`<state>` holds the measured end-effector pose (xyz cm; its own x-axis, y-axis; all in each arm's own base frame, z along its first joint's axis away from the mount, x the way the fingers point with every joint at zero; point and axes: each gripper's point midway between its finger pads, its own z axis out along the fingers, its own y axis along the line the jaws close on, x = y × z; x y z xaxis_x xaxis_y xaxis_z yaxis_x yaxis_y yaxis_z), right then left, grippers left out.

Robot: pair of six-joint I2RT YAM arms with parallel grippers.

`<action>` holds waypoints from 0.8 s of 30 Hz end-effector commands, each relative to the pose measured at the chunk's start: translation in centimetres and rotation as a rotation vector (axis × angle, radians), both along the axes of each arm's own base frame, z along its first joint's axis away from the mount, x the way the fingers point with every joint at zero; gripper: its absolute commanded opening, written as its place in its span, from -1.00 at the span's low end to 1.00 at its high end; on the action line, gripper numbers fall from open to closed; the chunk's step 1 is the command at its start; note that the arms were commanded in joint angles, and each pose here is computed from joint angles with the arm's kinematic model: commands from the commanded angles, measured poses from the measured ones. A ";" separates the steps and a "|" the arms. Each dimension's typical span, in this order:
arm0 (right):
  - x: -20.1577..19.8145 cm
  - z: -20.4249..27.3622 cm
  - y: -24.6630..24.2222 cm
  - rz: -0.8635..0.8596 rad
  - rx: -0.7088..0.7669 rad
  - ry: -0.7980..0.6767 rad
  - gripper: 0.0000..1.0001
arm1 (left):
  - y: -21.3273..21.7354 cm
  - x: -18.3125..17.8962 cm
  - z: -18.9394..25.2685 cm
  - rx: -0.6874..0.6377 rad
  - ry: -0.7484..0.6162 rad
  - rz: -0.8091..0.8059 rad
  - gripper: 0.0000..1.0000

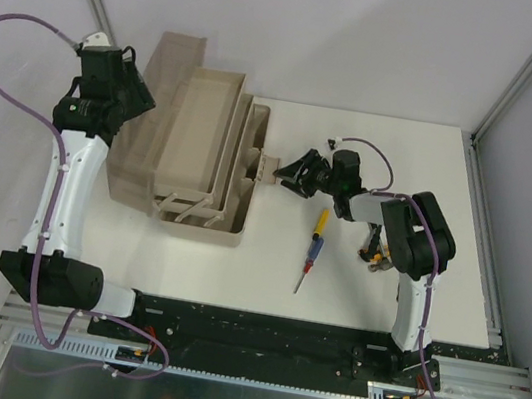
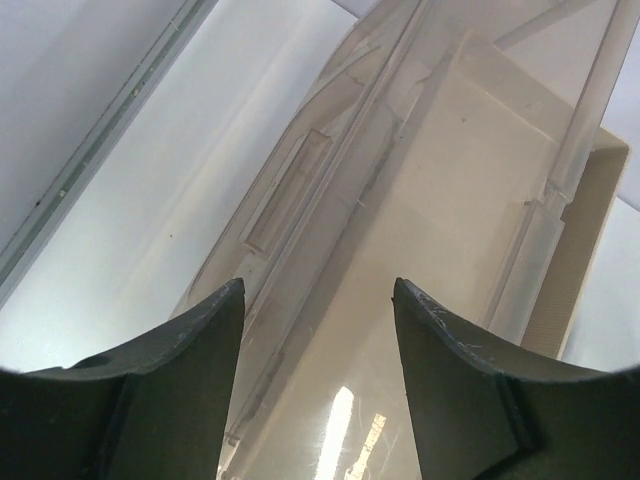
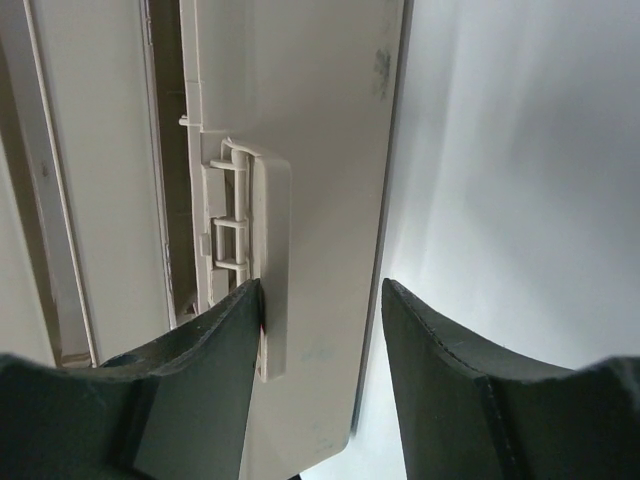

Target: Pack the tool kit

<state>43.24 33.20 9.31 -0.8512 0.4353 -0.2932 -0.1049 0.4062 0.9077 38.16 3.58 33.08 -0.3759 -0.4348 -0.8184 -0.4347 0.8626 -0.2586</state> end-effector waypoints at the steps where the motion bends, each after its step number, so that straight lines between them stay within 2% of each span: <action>1: 0.6 -0.4 -0.9 -0.034 -0.024 -0.005 0.11 | 0.9 -3.5 -6.5 0.021 0.279 0.028 0.29; 10: 0.6 -0.1 -1.0 -0.036 -0.025 -0.008 0.13 | 1.2 -3.8 -8.2 0.028 0.318 0.031 0.32; 17: 1.4 1.5 -2.2 -0.072 -0.068 -0.069 0.44 | -0.8 -3.0 -7.1 -0.029 0.221 -0.082 0.32; 24: 1.8 2.6 -3.1 -0.090 -0.091 -0.105 0.54 | -2.2 -3.1 -6.7 -0.053 0.177 -0.161 0.31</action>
<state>44.24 31.13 9.18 -0.8200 0.4593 -0.3415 -0.0966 0.4770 0.8736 38.06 3.30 32.89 -0.3353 -0.4173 -0.8447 -0.3651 0.8840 -0.2919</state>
